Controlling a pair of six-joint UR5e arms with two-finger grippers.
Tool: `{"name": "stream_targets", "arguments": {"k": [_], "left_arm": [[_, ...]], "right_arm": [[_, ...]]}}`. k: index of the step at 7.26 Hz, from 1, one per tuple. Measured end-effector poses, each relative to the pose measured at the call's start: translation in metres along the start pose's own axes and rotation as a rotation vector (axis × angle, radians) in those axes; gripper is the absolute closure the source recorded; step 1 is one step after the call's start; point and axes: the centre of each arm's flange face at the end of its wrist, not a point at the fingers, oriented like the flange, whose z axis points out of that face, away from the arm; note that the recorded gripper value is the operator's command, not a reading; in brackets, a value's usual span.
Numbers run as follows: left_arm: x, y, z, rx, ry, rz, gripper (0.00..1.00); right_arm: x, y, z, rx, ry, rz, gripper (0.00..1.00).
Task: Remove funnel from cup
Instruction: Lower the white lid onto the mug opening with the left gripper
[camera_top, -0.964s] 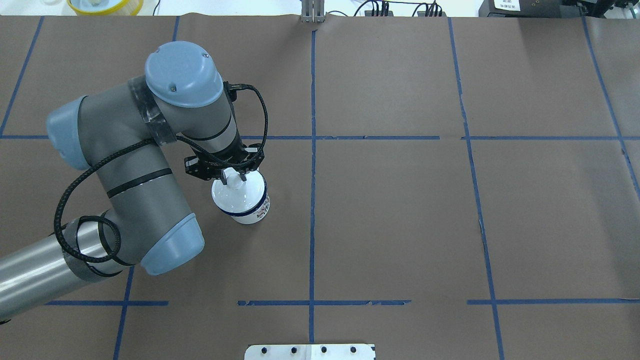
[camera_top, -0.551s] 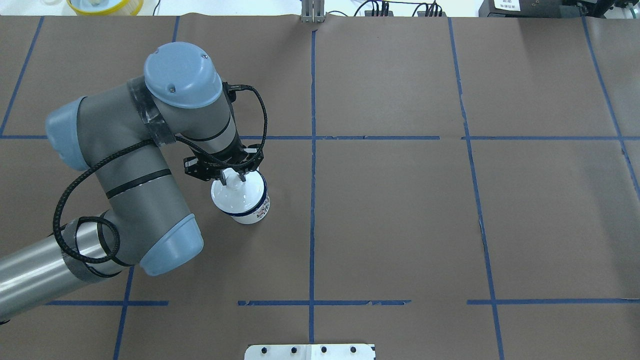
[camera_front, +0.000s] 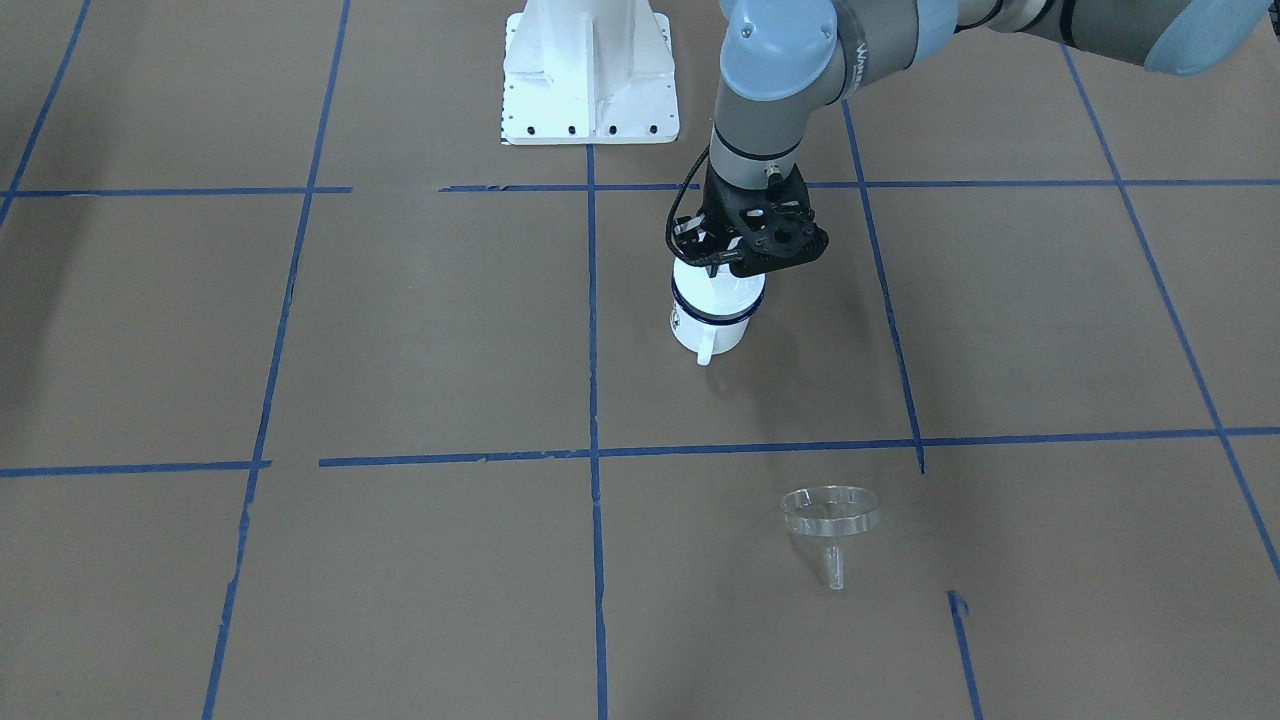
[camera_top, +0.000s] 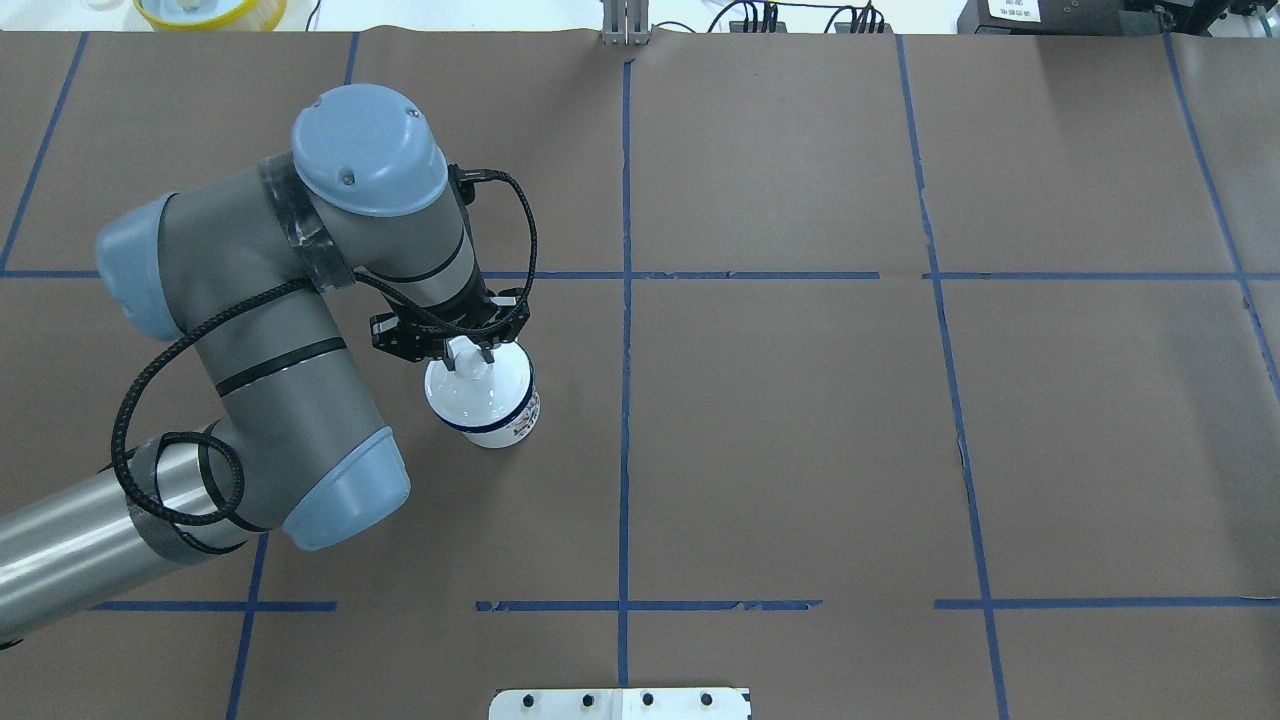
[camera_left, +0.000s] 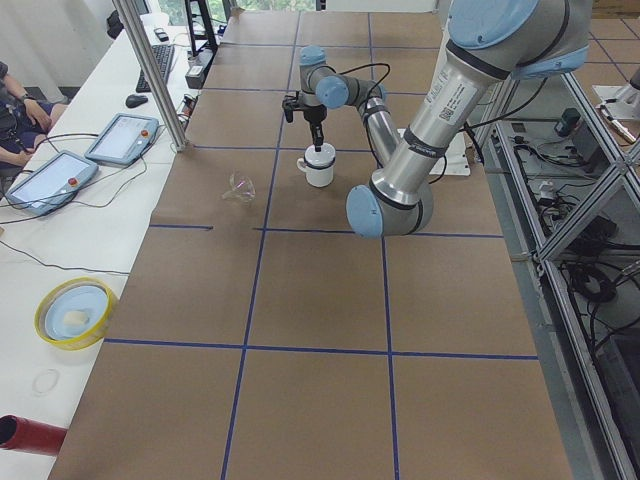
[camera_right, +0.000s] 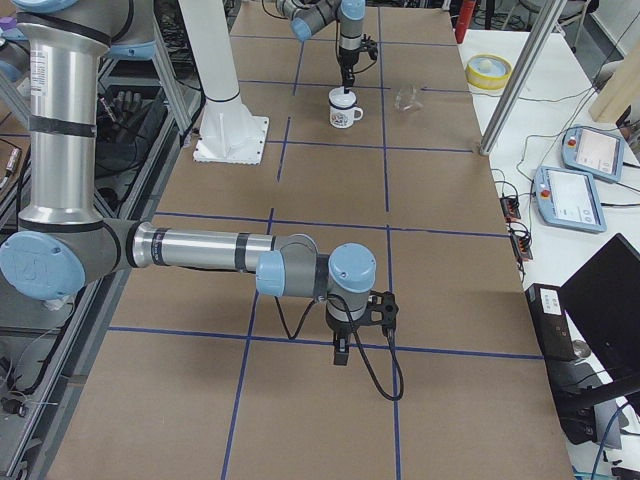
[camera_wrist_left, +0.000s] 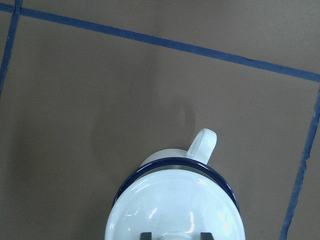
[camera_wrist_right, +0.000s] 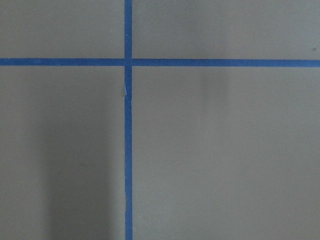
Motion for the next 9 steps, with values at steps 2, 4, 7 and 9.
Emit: {"name": "stream_targets", "arguments": {"k": [2, 4, 7, 9], "left_arm": [[0.0, -0.0005, 0.001, 0.001, 0.004, 0.002, 0.29], [-0.0012, -0.0009, 0.0024, 0.001, 0.002, 0.002, 0.0], [-0.0021, -0.0006, 0.0008, 0.005, 0.005, 0.004, 0.0], [-0.0028, -0.0005, -0.0003, 0.006, 0.006, 0.004, 0.0]], "right_arm": [[0.0, 0.0, 0.0, 0.0, 0.0, 0.0, 0.0], [0.0, 0.0, 0.0, 0.0, 0.0, 0.0, 0.0], [0.0, 0.0, 0.0, 0.0, 0.0, 0.0, 0.0], [0.0, 0.0, 0.0, 0.0, 0.0, 0.0, 0.0]]}}
